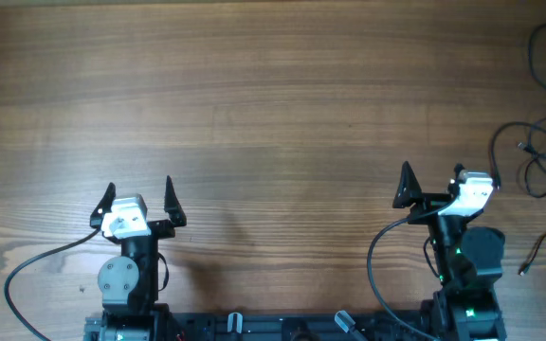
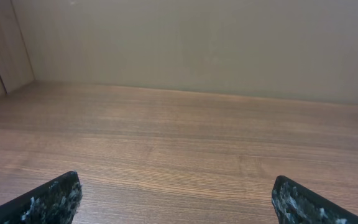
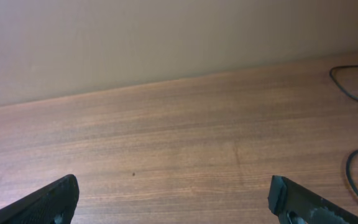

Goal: Untangle cables

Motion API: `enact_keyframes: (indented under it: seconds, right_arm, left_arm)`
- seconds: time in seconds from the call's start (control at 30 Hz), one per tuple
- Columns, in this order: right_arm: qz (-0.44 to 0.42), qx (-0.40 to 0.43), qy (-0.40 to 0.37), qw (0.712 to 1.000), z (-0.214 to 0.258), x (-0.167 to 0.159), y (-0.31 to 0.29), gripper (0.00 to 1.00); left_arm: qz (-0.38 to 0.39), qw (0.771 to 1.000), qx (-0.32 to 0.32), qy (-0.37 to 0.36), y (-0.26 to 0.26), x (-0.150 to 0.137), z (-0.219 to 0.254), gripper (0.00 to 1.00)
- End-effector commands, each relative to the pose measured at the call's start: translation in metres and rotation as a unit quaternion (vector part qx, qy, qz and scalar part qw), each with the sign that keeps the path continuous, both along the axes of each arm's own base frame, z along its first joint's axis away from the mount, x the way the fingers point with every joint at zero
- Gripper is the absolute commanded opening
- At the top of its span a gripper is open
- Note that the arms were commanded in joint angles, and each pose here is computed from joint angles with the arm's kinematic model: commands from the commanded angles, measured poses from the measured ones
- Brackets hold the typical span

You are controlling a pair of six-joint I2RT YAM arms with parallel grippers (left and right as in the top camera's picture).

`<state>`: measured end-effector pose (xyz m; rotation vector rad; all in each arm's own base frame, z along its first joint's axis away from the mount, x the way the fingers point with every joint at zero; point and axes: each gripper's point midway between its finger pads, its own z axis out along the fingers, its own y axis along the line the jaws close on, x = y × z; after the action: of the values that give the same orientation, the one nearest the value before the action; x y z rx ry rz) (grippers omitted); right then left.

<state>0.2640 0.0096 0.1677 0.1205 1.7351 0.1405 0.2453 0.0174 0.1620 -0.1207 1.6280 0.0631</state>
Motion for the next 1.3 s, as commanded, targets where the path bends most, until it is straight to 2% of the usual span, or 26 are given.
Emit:
enact_keyframes:
  seconds: [0.0, 0.3, 0.67, 0.97, 1.27]
  right_arm:
    - [0.011, -0.003, -0.009, 1.000, -0.001, -0.006, 0.002, 1.00]
    - [0.028, -0.039, -0.032, 0.998, 0.008, -0.016, 0.004, 1.00]
    - [0.032, -0.038, -0.043, 0.998, 0.011, -0.025, 0.005, 1.00]
    - [0.031, -0.038, -0.040, 0.998, 0.002, -0.023, 0.004, 1.00]
    - [0.041, -0.037, -0.069, 0.996, 0.008, -0.021, 0.008, 1.00]
  left_arm:
    - [0.004, 1.000, 0.011, -0.001, 0.002, 0.000, -0.001, 1.00]
    - [0.004, 1.000, 0.011, -0.001, 0.002, 0.000, -0.001, 1.00]
    - [0.004, 1.000, 0.011, -0.001, 0.002, 0.000, -0.001, 1.00]
    - [0.004, 1.000, 0.011, -0.001, 0.002, 0.000, -0.001, 1.00]
    - [0.004, 1.000, 0.011, -0.001, 0.002, 0.000, -0.001, 1.00]
